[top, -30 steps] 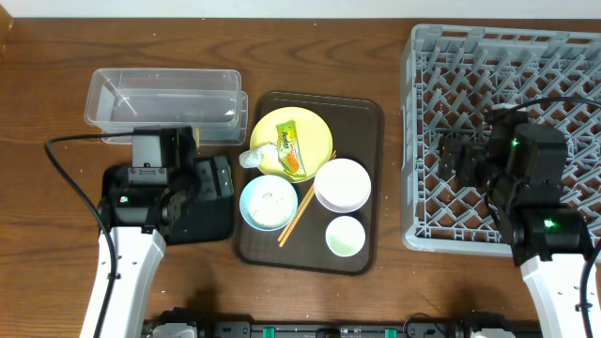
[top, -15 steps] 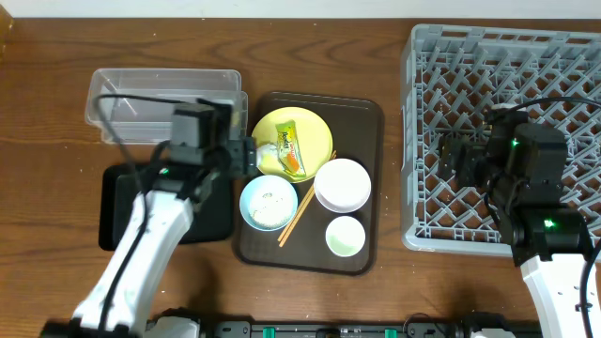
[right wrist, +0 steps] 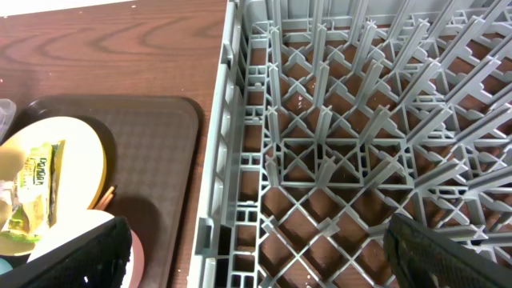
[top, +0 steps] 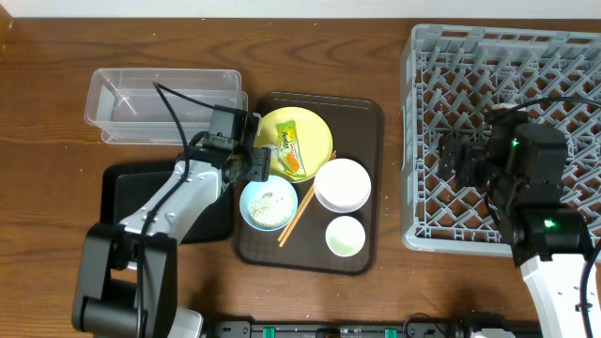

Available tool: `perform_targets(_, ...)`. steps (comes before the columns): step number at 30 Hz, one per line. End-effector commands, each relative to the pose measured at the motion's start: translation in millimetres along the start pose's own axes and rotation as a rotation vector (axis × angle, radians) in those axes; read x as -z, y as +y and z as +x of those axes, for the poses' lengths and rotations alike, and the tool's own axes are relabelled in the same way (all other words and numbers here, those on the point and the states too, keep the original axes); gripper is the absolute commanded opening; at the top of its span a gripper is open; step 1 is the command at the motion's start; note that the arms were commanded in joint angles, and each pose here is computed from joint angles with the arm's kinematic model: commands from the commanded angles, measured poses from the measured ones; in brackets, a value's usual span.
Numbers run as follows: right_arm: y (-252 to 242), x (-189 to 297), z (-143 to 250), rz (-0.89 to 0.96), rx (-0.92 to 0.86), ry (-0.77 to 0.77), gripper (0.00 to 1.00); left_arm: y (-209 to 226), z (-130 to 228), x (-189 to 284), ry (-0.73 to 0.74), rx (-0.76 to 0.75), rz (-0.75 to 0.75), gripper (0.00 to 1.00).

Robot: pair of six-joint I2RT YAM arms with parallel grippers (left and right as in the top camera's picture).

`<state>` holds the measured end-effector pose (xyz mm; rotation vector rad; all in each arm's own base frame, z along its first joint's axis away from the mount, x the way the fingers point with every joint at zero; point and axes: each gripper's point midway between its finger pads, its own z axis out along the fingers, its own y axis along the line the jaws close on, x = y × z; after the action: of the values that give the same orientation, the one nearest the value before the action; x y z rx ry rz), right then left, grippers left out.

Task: Sort waste into correct bins and load items into the dishwasher rack
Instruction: 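Grasp the white tissue on the yellow plate with the left gripper, then carry the tissue left and drop it into the clear bin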

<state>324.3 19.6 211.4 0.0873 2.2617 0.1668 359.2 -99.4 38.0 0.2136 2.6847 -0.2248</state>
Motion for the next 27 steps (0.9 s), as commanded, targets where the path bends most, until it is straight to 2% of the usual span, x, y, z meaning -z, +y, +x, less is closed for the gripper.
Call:
perform_targets(1,4,4,-8,-0.012,-0.004,-0.018,0.99,1,-6,-2,-0.006,-0.018,-0.014,0.57)
perform_targets(4,4,4,-8,-0.012,-0.004,-0.018,0.99,1,-7,-2,-0.012,-0.018,-0.013,0.46)
perform_targets(7,4,4,-8,-0.012,-0.004,-0.018,0.99,1,-7,-2,-0.012,-0.018,-0.014,0.29)
perform_targets(14,4,4,-8,-0.012,-0.003,-0.018,0.99,1,-9,1,-0.02,-0.018,-0.012,0.08)
perform_targets(18,4,4,-8,-0.012,-0.003,-0.018,0.99,-2,-20,19,-0.071,-0.023,-0.008,0.06)
perform_targets(22,4,4,-8,-0.012,-0.003,-0.018,0.99,-3,-41,54,-0.186,-0.028,-0.013,0.06)
perform_targets(27,4,4,-8,-0.011,-0.003,-0.019,0.99,25,-71,101,-0.362,0.006,-0.156,0.06)
